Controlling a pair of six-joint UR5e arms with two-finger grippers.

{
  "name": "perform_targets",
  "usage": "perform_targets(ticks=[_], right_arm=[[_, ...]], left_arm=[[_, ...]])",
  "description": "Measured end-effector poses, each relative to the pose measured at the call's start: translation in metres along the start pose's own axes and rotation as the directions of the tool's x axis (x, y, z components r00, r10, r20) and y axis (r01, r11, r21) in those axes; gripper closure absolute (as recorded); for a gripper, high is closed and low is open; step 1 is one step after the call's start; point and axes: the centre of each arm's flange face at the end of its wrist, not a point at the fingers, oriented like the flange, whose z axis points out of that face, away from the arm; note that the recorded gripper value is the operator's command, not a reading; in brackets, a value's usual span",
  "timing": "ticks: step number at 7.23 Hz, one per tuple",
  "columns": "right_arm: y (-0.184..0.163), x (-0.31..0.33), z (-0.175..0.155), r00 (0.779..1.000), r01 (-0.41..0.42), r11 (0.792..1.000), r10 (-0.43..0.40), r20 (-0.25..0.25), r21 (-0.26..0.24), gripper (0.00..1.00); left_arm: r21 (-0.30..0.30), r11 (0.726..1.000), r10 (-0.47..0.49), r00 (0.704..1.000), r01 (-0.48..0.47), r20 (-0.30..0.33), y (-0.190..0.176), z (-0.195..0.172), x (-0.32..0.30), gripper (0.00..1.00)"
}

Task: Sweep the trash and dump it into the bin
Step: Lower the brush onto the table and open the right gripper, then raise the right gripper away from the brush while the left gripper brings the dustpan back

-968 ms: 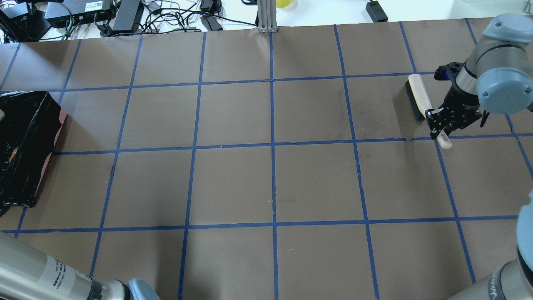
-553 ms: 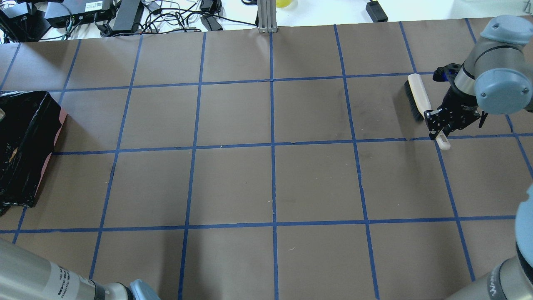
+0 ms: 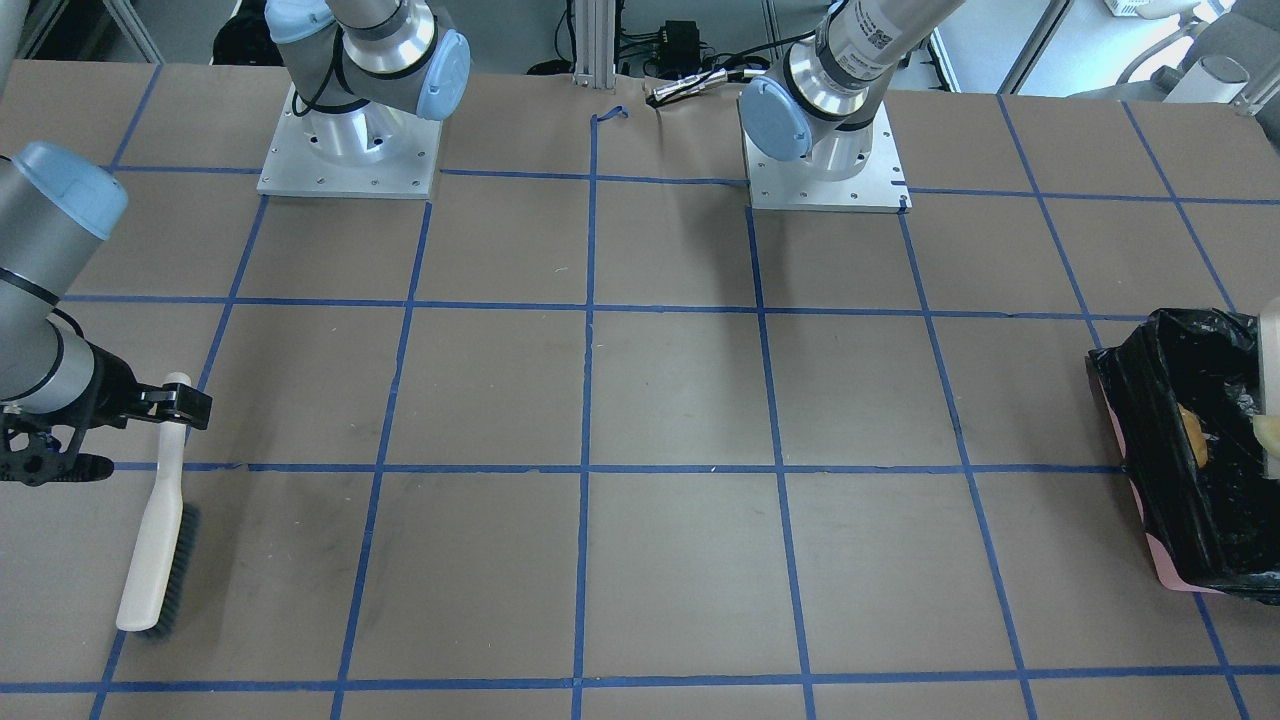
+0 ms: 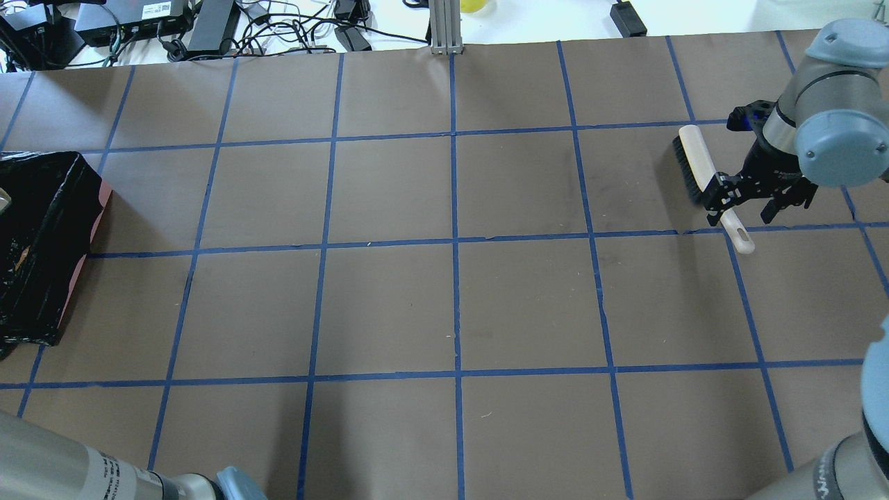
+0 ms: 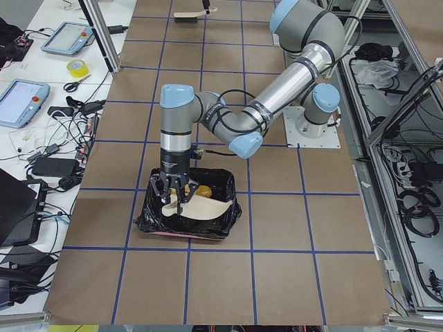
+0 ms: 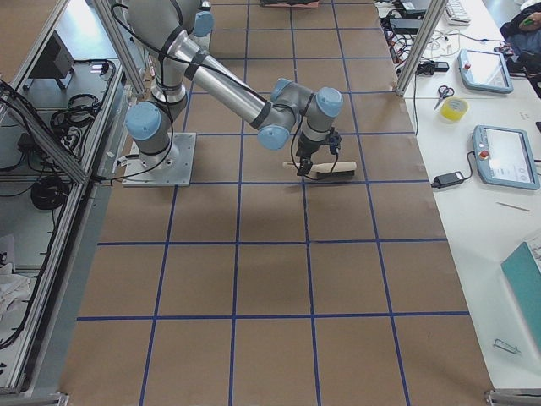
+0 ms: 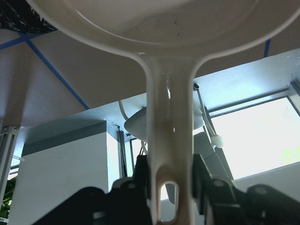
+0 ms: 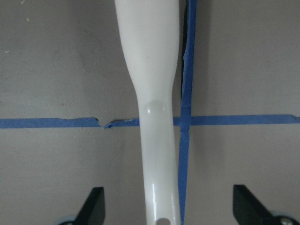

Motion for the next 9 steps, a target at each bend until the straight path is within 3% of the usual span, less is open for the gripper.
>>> perform_targets(ticks=[1, 3, 5, 7, 9], right_arm=[[0.002, 0.001, -0.021, 1.0, -0.002, 1.0, 0.002, -0.009, 0.016, 0.0], [0.023, -0.009, -0.095, 1.0, 0.002, 0.996, 0.0, -0.02, 0.085, 0.0], [0.052, -0.056, -0.155, 0.999, -0.008, 0.99, 0.013, -0.03, 0.144, 0.0], [0.075, -0.129, -0.189, 0.999, 0.026, 0.978, -0.017, -0.046, 0.208, 0.0], [0.088, -0.169, -0.2, 0.997, 0.068, 0.969, -0.056, -0.053, 0.239, 0.0]], left_arm=[[-0.031, 1.0, -0.003, 1.0, 0.003, 0.011, 0.0, -0.004, -0.002, 1.0], [-0.116, 0.993, 0.016, 1.0, -0.013, 0.023, -0.01, -0.021, -0.011, 1.0], [-0.148, 0.989, 0.028, 0.999, -0.024, 0.026, -0.02, -0.032, -0.013, 1.0], [-0.165, 0.986, 0.04, 0.999, -0.035, 0.029, -0.026, -0.037, -0.01, 1.0], [-0.169, 0.985, 0.051, 0.998, -0.044, 0.038, -0.031, -0.04, -0.01, 1.0]])
